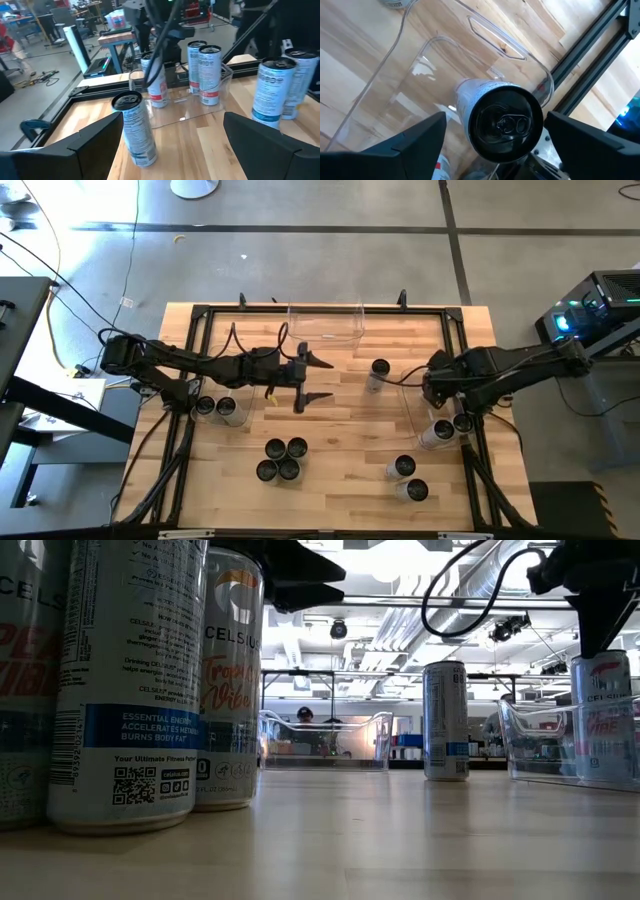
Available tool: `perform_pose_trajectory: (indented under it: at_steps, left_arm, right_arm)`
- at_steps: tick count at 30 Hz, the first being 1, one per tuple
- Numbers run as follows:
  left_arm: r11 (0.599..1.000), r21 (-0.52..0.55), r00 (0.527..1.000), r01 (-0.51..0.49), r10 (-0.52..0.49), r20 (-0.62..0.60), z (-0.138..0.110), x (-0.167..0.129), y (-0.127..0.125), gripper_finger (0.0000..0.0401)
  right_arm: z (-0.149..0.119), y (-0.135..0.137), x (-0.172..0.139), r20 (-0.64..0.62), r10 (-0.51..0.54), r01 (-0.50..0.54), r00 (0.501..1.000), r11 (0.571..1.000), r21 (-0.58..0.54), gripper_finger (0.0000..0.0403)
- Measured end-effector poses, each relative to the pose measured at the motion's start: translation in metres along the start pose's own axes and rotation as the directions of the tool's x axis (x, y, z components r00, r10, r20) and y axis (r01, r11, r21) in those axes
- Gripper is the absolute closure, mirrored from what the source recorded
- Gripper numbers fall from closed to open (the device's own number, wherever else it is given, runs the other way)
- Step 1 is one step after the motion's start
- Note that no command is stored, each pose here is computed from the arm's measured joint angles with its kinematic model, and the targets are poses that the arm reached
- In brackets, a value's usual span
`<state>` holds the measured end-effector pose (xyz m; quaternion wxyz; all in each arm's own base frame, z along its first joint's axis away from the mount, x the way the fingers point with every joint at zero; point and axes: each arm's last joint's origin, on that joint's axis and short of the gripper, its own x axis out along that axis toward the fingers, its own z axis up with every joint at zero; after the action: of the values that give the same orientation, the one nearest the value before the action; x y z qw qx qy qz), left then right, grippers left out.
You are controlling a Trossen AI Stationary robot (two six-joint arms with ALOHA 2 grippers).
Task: Sort soda cans
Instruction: Put the white-pink soda can into the right transparent bin
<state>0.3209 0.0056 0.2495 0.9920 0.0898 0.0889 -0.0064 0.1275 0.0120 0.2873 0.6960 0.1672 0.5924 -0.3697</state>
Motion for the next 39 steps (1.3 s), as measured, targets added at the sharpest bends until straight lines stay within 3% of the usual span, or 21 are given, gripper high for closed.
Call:
perform_pose_trajectory:
  at_steps: [14,25,33,39]
  left_arm:
    - [1.000,-0.008,1.000,0.004,-0.004,0.002,0.000,0.000,0.000,0.0061]
    - [1.000,-0.016,1.000,0.004,-0.004,0.002,0.000,0.000,0.000,0.0061]
    - [1.000,-0.016,1.000,0.003,-0.003,0.001,0.000,0.000,0.000,0.0061]
    - [1.000,-0.016,1.000,0.003,-0.003,0.005,0.000,0.000,0.000,0.0061]
  right_arm:
    - [0.002,0.005,0.003,-0.046,0.014,-0.018,0.999,0.996,-0.084,0.0052]
    - [0.009,0.019,0.011,-0.086,-0.024,0.002,0.996,0.969,-0.248,0.0052]
    - [0.009,0.020,0.011,-0.117,-0.032,0.001,0.993,0.967,-0.256,0.0052]
    - [0.014,0.018,-0.005,-0.079,0.024,-0.038,0.997,0.981,-0.188,0.0053]
